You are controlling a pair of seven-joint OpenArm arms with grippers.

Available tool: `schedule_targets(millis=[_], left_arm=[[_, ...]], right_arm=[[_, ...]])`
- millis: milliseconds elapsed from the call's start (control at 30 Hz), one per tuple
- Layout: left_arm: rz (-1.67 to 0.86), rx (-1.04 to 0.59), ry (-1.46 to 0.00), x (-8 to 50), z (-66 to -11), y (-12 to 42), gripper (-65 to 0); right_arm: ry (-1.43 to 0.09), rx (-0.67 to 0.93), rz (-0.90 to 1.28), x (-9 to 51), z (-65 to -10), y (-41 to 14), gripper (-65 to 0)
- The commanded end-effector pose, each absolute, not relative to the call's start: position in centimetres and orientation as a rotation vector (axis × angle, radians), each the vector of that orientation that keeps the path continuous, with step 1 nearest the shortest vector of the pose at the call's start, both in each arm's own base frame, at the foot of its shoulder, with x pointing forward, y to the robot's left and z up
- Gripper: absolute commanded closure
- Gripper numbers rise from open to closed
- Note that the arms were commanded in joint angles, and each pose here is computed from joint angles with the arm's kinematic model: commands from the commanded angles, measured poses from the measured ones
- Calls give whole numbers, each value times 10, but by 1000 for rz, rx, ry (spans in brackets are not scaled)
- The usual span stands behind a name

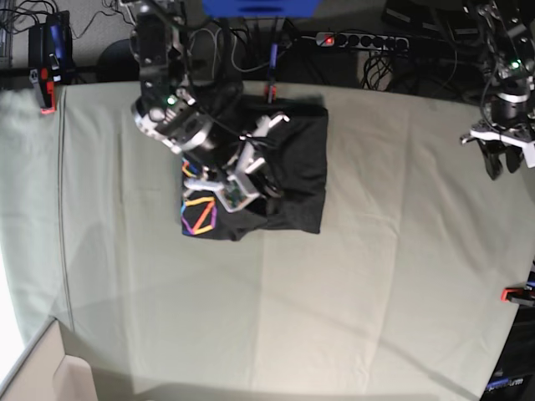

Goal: Layout the t-shirt on the table in an organized manner, then fold the t-shirt properly
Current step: 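Grasp the strip's other end with the right gripper and fold it over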

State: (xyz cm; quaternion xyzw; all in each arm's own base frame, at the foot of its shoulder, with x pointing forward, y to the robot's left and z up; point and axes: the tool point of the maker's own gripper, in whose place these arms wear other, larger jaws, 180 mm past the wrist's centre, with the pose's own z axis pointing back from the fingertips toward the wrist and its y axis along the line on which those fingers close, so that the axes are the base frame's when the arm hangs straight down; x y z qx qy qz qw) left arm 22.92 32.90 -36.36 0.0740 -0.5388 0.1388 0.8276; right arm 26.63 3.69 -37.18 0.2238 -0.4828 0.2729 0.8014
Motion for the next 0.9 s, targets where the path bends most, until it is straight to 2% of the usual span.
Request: schedule_targets(millis=[0,200,433,567,700,767,867], left_arm=[[279,167,-1182,232,-352,333,-235],[278,163,-1181,232,-353,331,-235],[279,163,-1180,232,-354,331,-235],[278,158,-1185,234,-353,329,-235],[293,149,-1184,234,-356,325,-235],[294,145,-1185,234,-356,324,-235],[296,144,-1188,235,-355,324,-235]], right_arm=[[-1082,539,587,267,-358,53,0],[-994,609,630,251,-383,80,0],[-984,612,636,256,-387,82,-14],[-942,587,656,253,-391,80,-177],[-1012,584,701,247,-358,88,-325],[-1076,555,695,252,-336,80,-365],[-1124,489,650,266,-324,54,-369]])
